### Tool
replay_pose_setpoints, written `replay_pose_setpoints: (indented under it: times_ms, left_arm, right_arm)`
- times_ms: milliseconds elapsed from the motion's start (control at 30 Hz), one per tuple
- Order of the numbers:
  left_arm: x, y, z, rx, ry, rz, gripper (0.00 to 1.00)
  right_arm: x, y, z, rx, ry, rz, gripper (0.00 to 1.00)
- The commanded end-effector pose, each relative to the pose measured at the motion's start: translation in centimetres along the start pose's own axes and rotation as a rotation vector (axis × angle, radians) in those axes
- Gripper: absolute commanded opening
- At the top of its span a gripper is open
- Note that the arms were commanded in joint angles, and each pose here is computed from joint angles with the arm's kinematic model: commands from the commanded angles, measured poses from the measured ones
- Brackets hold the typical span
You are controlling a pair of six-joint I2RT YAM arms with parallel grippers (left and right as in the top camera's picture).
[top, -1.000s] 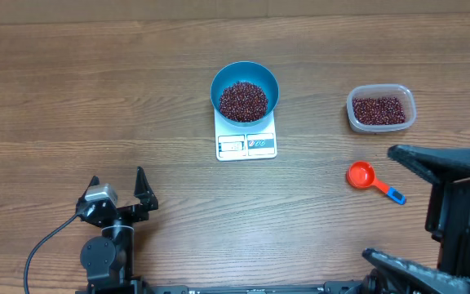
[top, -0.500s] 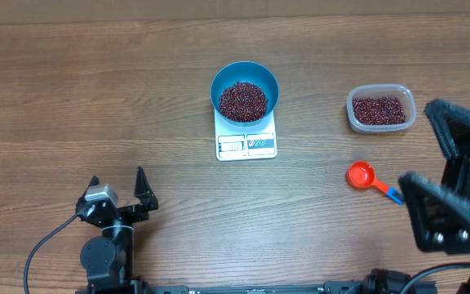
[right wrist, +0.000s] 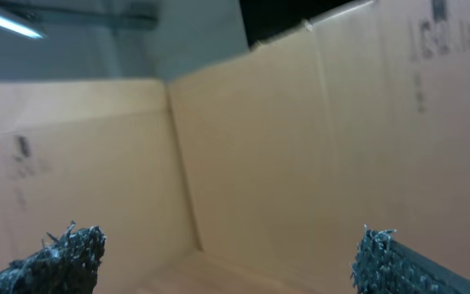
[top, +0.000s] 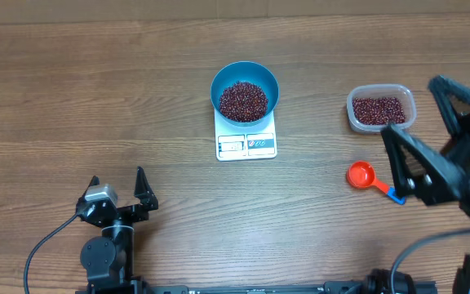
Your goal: Scoop item into bowl and weigh 150g on scale
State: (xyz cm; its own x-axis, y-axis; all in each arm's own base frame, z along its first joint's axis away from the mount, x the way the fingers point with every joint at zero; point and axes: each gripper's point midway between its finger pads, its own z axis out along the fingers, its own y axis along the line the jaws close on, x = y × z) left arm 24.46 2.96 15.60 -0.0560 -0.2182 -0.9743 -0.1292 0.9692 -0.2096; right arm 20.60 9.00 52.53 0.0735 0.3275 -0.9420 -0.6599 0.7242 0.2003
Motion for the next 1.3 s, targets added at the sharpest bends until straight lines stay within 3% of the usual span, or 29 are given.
replay_pose_setpoints:
  times_ms: [0, 233, 433, 600, 867, 1267]
  left_arm:
    - [0.0, 0.0, 0.0, 0.005, -0.004, 0.004, 1.00]
    - [0.0, 0.0, 0.0, 0.005, -0.004, 0.004, 1.00]
    - [0.0, 0.0, 0.0, 0.005, -0.004, 0.004, 1.00]
    - [0.0, 0.0, 0.0, 0.005, -0.004, 0.004, 1.00]
    - [0.0, 0.0, 0.0, 0.005, -0.004, 0.004, 1.00]
    - [0.0, 0.0, 0.0, 0.005, -0.004, 0.004, 1.00]
  right_arm:
    - [1.9, -3.3, 1.5, 0.053, 0.069, -0.078, 1.00]
    - [6.1, -8.4, 3.4, 0.118, 0.201, 0.003, 1.00]
    - [7.8, -11.1, 2.2, 0.299, 0.248, 0.044, 1.00]
    - [9.4, -9.5, 0.5, 0.293, 0.323, -0.152, 1.00]
    - [12.1, -7.8, -2.2, 0.250, 0.321, -0.390, 1.00]
    - [18.6, -7.9, -6.4, 0.289, 0.169, -0.633, 1.00]
